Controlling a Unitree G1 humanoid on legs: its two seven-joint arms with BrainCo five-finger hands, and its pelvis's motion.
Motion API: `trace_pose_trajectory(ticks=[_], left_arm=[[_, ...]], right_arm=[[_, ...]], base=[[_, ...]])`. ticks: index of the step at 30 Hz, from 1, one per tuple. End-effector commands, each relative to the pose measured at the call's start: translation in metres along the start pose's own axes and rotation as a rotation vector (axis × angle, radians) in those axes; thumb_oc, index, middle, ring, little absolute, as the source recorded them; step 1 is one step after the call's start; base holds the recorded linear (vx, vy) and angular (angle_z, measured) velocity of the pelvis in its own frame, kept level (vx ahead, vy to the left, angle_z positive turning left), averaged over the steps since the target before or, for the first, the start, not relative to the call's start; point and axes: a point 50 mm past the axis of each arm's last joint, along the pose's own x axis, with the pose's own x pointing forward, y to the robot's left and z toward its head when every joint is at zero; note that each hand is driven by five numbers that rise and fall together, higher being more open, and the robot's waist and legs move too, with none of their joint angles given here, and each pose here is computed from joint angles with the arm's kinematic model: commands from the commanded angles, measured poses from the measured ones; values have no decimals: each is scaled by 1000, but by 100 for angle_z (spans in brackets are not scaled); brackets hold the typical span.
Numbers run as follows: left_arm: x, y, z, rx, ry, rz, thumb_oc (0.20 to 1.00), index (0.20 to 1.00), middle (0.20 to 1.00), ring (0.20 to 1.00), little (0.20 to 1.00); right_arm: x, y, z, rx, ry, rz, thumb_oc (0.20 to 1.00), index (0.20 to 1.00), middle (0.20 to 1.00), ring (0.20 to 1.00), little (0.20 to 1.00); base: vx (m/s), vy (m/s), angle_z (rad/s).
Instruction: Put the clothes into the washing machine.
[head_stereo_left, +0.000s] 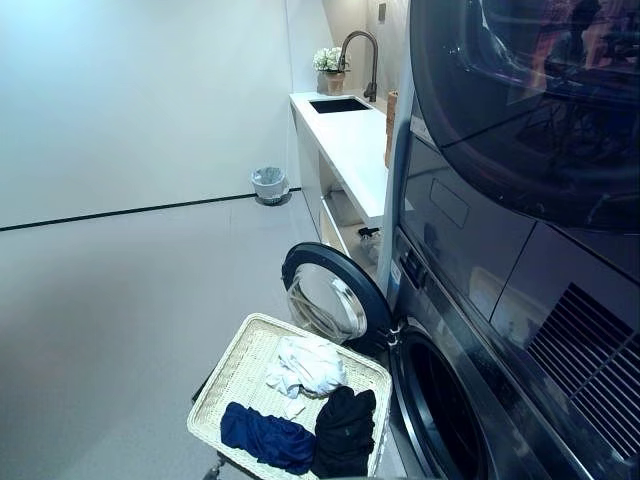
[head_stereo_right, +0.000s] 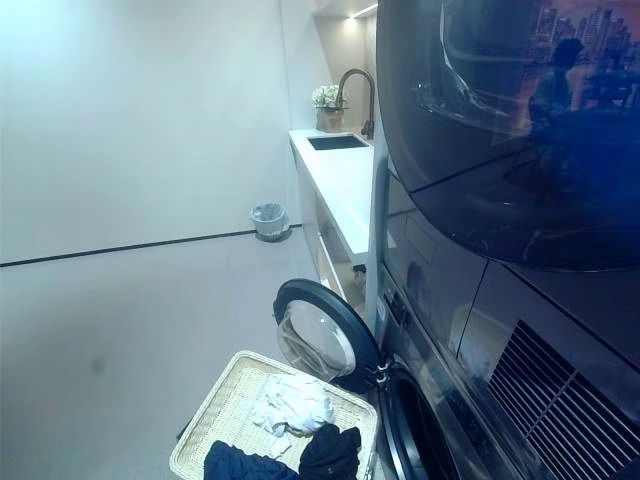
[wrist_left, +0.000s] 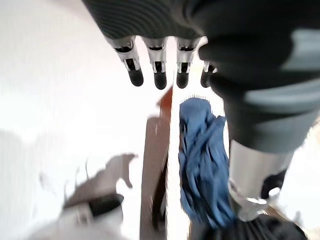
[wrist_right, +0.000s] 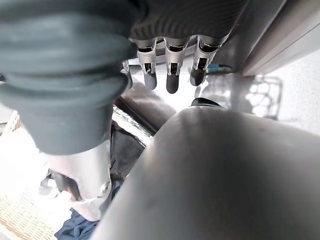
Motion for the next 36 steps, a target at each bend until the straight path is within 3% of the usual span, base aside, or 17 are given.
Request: trace_pose_trajectory(ticks=[1, 3, 10, 17, 28, 36], left_arm=[[16, 28, 44, 47, -147, 177, 1000, 1000, 1000, 1000, 1000], [16, 30, 47, 49, -158, 191, 1000, 1000, 1000, 1000, 1000], [21, 79, 139, -64, -446, 532, 1000, 1000, 1000, 1000, 1000], [19, 115, 180, -53, -549, 636, 1000, 1000, 1000, 1000, 1000], [14, 169, 231, -18, -539, 669, 1000, 1000, 1000, 1000, 1000], [17, 181, 238, 112, -454, 578, 1000, 1000, 1000, 1000, 1000]], right_arm=[[5, -3, 40, -11, -102, 3, 1000, 1000, 1000, 1000, 1000], [5, -4, 41, -9, -104, 2, 1000, 1000, 1000, 1000, 1000], [-7, -39, 103, -67, -318, -135, 1000, 1000, 1000, 1000, 1000], [-14, -40, 156, -72, -476, -179, 1000, 1000, 1000, 1000, 1000], [-32, -23, 226, -96, -693, -111, 1000, 1000, 1000, 1000, 1000], [-44, -31, 242, -115, -751, -137, 1000, 1000, 1000, 1000, 1000]], base=[[-43, 85, -19], [-65, 59, -13], [-256, 118, -14], [-130, 46, -15], [-74, 51, -12], [-34, 67, -11]])
